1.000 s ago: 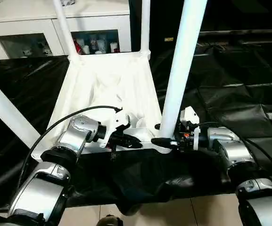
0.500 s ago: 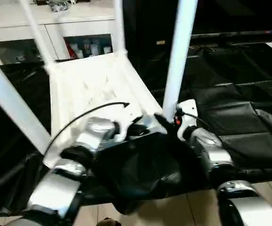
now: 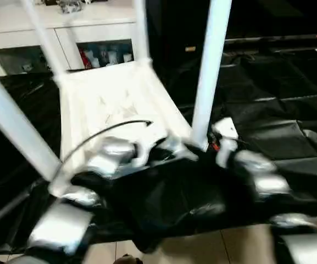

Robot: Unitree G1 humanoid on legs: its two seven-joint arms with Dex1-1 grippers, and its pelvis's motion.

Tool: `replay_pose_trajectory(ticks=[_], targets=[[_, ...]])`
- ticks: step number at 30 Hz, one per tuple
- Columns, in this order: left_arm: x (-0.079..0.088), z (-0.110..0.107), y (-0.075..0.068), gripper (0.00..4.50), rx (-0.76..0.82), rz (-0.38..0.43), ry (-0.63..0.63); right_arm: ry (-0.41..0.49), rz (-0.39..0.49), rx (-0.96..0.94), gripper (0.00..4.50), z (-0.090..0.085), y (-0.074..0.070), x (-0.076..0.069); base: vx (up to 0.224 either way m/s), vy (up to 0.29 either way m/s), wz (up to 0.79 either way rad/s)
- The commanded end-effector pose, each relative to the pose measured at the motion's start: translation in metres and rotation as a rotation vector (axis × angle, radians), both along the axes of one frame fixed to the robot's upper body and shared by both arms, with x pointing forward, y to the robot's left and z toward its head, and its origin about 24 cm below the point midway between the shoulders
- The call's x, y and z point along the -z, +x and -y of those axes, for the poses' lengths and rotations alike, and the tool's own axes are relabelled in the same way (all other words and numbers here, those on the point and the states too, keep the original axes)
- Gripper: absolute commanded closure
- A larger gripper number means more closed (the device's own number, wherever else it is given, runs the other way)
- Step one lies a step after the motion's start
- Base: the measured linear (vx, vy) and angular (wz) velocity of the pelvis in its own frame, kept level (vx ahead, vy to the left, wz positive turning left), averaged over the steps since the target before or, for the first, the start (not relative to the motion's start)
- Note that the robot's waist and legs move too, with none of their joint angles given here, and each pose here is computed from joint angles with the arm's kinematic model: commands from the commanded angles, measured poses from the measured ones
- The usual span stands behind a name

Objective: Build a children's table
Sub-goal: Rotate leg to tighten

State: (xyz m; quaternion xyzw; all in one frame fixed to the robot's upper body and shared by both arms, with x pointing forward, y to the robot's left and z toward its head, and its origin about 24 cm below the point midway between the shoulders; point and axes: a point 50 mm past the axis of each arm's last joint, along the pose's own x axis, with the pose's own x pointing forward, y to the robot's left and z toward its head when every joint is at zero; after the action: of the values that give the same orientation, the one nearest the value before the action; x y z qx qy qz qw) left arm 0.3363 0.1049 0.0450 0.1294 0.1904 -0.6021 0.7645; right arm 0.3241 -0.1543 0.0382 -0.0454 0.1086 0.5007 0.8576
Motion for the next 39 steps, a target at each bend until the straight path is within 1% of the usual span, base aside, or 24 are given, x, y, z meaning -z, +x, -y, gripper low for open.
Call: replay_pose_trajectory(ticks=[1, 3, 6, 7, 9, 10, 11, 15, 16, 18, 19, 21, 22, 24, 26, 27, 28, 29, 31, 34, 35, 36, 38, 39], targets=[[0.0, 0.01, -0.009, 4.5, 0.128, -0.024, -0.042, 0.009, -0.008, -0.156, 0.91, -0.014, -0.006, -0.004, 0.0, 0.0, 0.0], [0.002, 0.002, -0.013, 4.5, 0.166, -0.041, -0.024, -0.012, -0.013, -0.187, 0.91, -0.007, -0.007, -0.006, 0.0, 0.0, 0.0], [0.002, -0.002, -0.013, 4.5, 0.169, -0.055, -0.022, -0.032, -0.018, -0.199, 0.91, 0.0, -0.006, -0.008, 0.0, 0.0, 0.0], [0.002, -0.004, -0.013, 4.5, 0.172, -0.059, -0.022, -0.032, -0.024, -0.206, 1.06, 0.002, -0.006, -0.009, 0.0, 0.0, 0.0], [0.0, -0.008, -0.013, 4.5, 0.176, -0.062, -0.021, -0.014, -0.034, -0.215, 1.06, 0.005, -0.006, -0.012, 0.0, 0.0, 0.0], [0.0, -0.008, -0.013, 4.5, 0.176, -0.062, -0.021, -0.012, -0.035, -0.215, 1.06, 0.006, -0.006, -0.012, 0.0, 0.0, 0.0], [-0.001, -0.01, -0.013, 4.5, 0.18, -0.065, -0.02, -0.004, -0.04, -0.222, 1.33, 0.006, -0.006, -0.013, 0.0, 0.0, 0.0], [-0.002, -0.012, -0.012, 4.5, 0.169, -0.06, -0.017, 0.014, -0.055, -0.238, 1.45, 0.003, -0.008, -0.011, 0.0, 0.0, 0.0], [-0.002, -0.012, -0.012, 4.5, 0.166, -0.059, -0.017, 0.02, -0.059, -0.242, 1.68, 0.002, -0.009, -0.01, 0.0, 0.0, 0.0], [-0.002, -0.012, -0.011, 4.5, 0.158, -0.056, -0.019, 0.027, -0.064, -0.245, 1.74, 0.0, -0.01, -0.009, 0.0, 0.0, 0.0], [-0.002, -0.01, -0.009, 4.5, 0.12, -0.043, -0.023, 0.051, -0.064, -0.218, 1.74, -0.004, -0.01, -0.005, 0.0, 0.0, 0.0], [-0.002, -0.009, -0.008, 4.5, 0.103, -0.037, -0.025, 0.06, -0.064, -0.207, 1.79, -0.006, -0.011, -0.004, 0.0, 0.0, 0.0], [-0.003, -0.005, -0.003, 4.5, 0.04, -0.016, -0.033, 0.06, -0.05, -0.132, 1.8, -0.01, -0.009, 0.001, 0.0, 0.0, 0.0], [-0.003, 0.0, 0.001, 4.5, -0.019, 0.005, -0.044, 0.046, -0.044, -0.042, 1.8, -0.014, -0.005, 0.007, 0.0, 0.0, 0.0], [-0.004, 0.002, 0.002, 4.5, -0.044, 0.013, -0.049, 0.037, -0.042, -0.001, 1.81, -0.016, -0.004, 0.01, 0.0, 0.0, 0.0], [-0.004, 0.006, 0.006, 4.5, -0.089, 0.038, -0.048, 0.034, -0.047, 0.077, 1.81, -0.019, -0.001, 0.014, 0.0, 0.0, 0.0], [-0.006, 0.016, 0.012, 4.5, -0.183, 0.068, -0.06, 0.043, -0.059, 0.215, 1.81, -0.027, 0.003, 0.021, 0.0, 0.0, 0.0], [-0.007, 0.02, 0.015, 4.5, -0.22, 0.078, -0.066, 0.053, -0.068, 0.271, 1.81, -0.032, 0.005, 0.023, 0.0, 0.0, 0.0], [-0.009, 0.026, 0.017, 4.5, -0.261, 0.088, -0.077, 0.066, -0.08, 0.333, 1.81, -0.037, 0.006, 0.025, 0.0, 0.0, 0.0], [-0.012, 0.039, 0.02, 4.5, -0.317, 0.108, -0.1, 0.061, -0.082, 0.443, 1.81, -0.05, 0.01, 0.027, 0.0, 0.0, 0.0], [-0.014, 0.048, 0.019, 4.5, -0.315, 0.124, -0.11, 0.053, -0.072, 0.445, 1.81, -0.061, 0.011, 0.027, 0.0, 0.0, 0.0], [-0.014, 0.049, 0.019, 4.5, -0.314, 0.126, -0.111, 0.052, -0.071, 0.445, 1.81, -0.063, 0.011, 0.027, 0.0, 0.0, 0.0], [-0.013, 0.054, 0.017, 4.5, -0.302, 0.129, -0.111, 0.063, -0.057, 0.408, 1.81, -0.072, 0.009, 0.025, 0.0, 0.0, 0.0], [-0.012, 0.055, 0.016, 4.5, -0.292, 0.128, -0.111, 0.077, -0.047, 0.384, 1.25, -0.076, 0.008, 0.024, 0.0, 0.0, 0.0]])
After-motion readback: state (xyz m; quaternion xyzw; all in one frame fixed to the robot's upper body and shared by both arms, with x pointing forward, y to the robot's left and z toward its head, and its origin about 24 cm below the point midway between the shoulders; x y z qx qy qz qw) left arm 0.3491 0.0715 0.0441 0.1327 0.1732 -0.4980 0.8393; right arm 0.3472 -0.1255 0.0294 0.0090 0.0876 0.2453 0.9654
